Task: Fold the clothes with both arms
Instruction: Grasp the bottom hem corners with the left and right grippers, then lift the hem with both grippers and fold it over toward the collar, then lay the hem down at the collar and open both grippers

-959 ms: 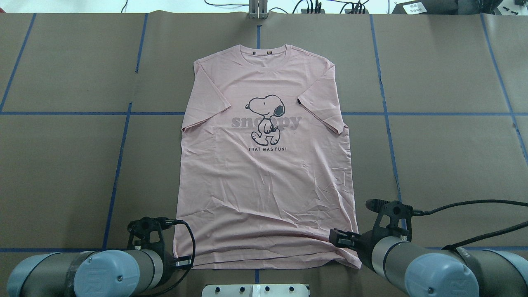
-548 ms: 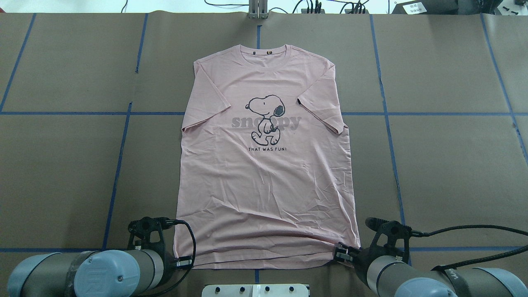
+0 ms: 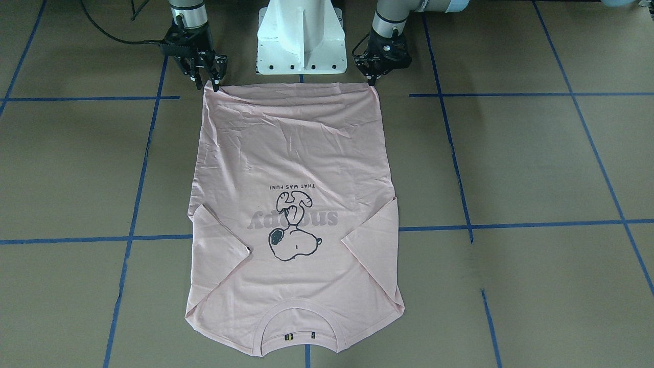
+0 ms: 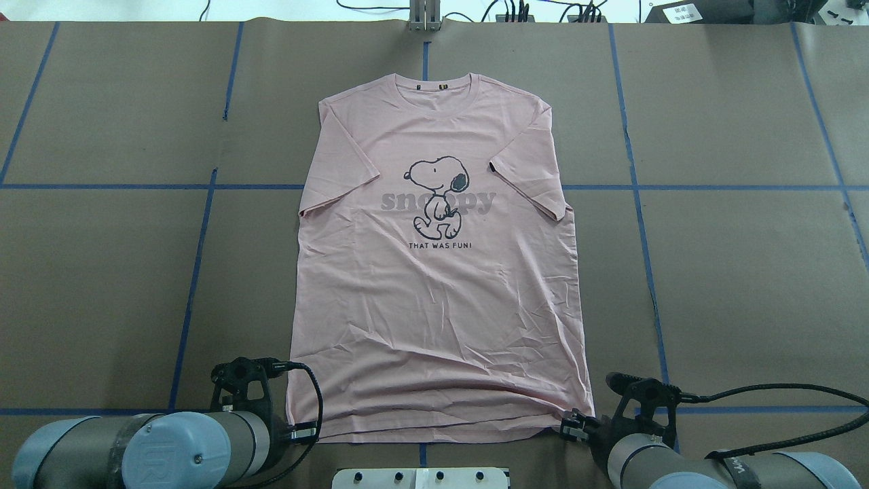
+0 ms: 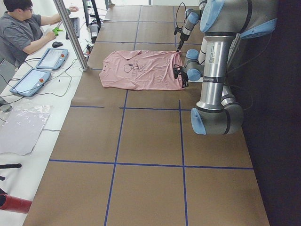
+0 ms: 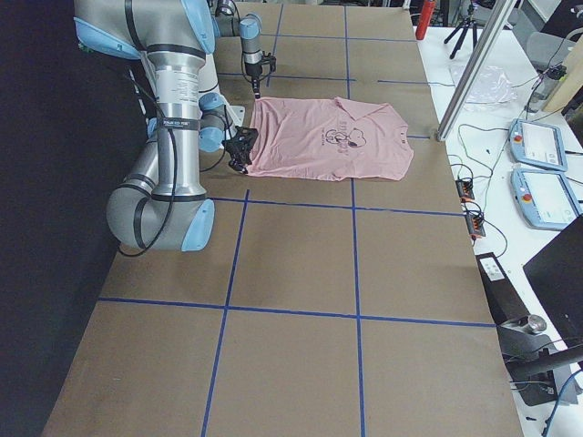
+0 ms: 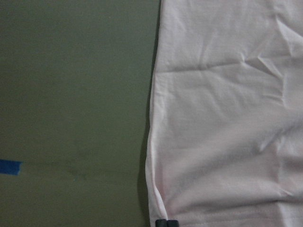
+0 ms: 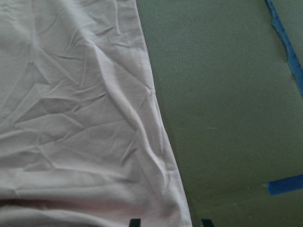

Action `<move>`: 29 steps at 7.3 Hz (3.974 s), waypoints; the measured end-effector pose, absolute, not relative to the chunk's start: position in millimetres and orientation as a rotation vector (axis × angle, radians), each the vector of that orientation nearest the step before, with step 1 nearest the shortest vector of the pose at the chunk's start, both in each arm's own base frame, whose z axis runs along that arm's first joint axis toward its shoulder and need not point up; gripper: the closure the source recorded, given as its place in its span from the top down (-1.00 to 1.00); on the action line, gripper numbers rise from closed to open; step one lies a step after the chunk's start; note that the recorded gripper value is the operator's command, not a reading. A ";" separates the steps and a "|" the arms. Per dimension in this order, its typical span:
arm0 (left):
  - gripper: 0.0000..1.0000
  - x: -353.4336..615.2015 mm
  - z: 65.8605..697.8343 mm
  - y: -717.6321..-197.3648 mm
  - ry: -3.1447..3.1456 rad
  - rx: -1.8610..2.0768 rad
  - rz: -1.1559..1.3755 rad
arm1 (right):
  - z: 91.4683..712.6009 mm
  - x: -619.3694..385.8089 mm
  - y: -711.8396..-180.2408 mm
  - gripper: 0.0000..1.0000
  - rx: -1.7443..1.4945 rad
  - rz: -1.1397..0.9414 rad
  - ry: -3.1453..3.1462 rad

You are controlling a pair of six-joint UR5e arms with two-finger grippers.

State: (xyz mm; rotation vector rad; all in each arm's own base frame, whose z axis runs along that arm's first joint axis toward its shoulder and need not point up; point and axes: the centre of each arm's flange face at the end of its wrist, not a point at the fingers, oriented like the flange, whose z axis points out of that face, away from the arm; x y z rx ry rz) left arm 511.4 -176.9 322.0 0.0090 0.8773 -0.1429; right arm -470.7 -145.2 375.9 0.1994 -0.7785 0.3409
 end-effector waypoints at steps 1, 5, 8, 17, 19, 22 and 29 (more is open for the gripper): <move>-1.00 511.2 321.5 -176.8 0.879 0.008 -0.144 | 378.1 -472.4 -142.9 0.02 0.203 0.341 -0.776; -1.00 509.5 316.7 -176.5 0.889 0.008 -0.144 | 378.6 -475.6 -137.1 -1.00 0.202 0.382 -0.788; -1.00 510.4 308.6 -176.6 0.905 0.009 -0.143 | 375.2 -474.6 -137.1 -1.00 0.198 0.394 -0.798; -1.00 319.3 136.8 -238.7 1.018 0.033 -0.065 | 195.1 -285.2 -187.4 -1.00 0.051 0.347 -0.902; -1.00 327.9 148.6 -313.0 0.921 0.149 -0.067 | 182.3 -311.3 -258.0 -1.00 0.119 0.363 -0.869; -1.00 346.8 175.9 -418.0 0.837 0.240 -0.101 | 180.9 -336.7 -392.7 -1.00 0.191 0.402 -0.755; -1.00 444.9 276.4 -580.4 0.795 0.319 -0.129 | 280.2 -446.6 -603.1 -1.00 0.269 0.479 -0.735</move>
